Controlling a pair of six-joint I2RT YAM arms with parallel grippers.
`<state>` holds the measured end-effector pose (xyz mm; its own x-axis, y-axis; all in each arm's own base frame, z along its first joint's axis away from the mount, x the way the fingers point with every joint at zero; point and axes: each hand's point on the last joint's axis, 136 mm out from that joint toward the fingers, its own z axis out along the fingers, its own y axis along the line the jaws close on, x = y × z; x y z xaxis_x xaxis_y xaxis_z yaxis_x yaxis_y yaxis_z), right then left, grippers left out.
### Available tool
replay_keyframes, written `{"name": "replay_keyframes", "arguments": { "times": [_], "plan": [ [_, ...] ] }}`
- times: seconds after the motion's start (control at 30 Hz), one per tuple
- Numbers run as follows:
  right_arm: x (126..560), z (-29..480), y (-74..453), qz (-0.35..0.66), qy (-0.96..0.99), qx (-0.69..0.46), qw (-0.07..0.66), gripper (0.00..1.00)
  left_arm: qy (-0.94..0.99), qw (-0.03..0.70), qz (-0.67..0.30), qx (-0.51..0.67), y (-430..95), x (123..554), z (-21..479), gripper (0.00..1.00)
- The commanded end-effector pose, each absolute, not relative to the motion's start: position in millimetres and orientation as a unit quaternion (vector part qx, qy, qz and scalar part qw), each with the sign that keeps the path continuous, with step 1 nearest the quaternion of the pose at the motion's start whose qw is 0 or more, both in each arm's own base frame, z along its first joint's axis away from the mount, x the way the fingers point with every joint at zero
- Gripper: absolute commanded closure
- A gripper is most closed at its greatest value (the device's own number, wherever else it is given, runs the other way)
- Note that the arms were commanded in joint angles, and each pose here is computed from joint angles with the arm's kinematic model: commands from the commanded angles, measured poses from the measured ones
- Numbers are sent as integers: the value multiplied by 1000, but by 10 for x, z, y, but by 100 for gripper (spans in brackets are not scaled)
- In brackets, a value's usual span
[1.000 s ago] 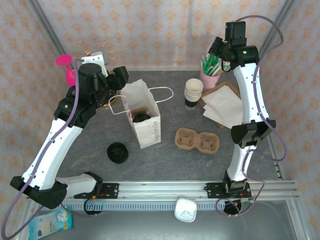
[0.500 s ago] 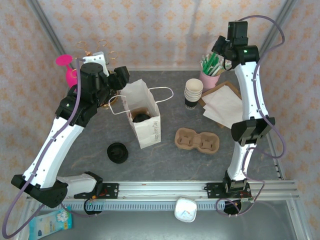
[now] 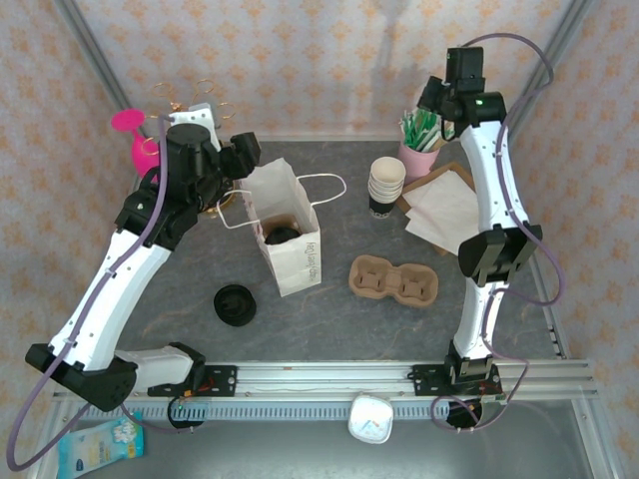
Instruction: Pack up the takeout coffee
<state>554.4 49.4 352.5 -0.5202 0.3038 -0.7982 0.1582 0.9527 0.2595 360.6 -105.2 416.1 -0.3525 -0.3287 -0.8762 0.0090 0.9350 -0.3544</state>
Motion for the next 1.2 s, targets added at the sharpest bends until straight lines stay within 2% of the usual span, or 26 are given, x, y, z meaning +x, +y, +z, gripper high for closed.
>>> {"name": "replay_keyframes", "arguments": {
  "times": [0.0,0.1,0.17,0.33,0.43,0.6,0.67,0.73,0.83,0.93,1.0,1.17],
  "plan": [
    [5532,3335,481,64,879,129,455,100,804,568,-146,-95,-1063,3642,4218,33],
    [5539,3259,496,68,880,128,452,100,804,569,-144,-95,-1062,3656,4213,33],
    [5558,3244,489,67,881,130,451,96,804,569,-143,-95,-1064,3664,4216,33],
    [5588,3332,511,73,879,129,454,96,806,567,-142,-94,-1066,3663,4202,33],
    [5574,3317,566,88,881,123,448,87,806,567,-140,-94,-1058,3662,4200,33],
    [5528,3411,553,89,878,127,453,98,805,569,-140,-94,-1054,3653,4219,32],
    [5499,3518,562,97,871,129,463,98,805,569,-143,-93,-1064,3653,4223,32],
    [5464,3559,497,83,869,139,467,94,805,568,-145,-92,-1070,3649,4225,32],
    [5414,3484,393,58,877,156,451,74,808,565,-143,-90,-1074,3651,4206,32],
    [5341,3423,301,45,881,177,436,69,810,561,-149,-84,-1107,3650,4194,32],
    [5307,3360,313,47,885,176,429,61,811,560,-149,-80,-1119,3653,4171,32],
    [5359,2952,497,92,903,172,384,59,814,556,-150,-77,-1144,3678,4132,32]
  ]
}}
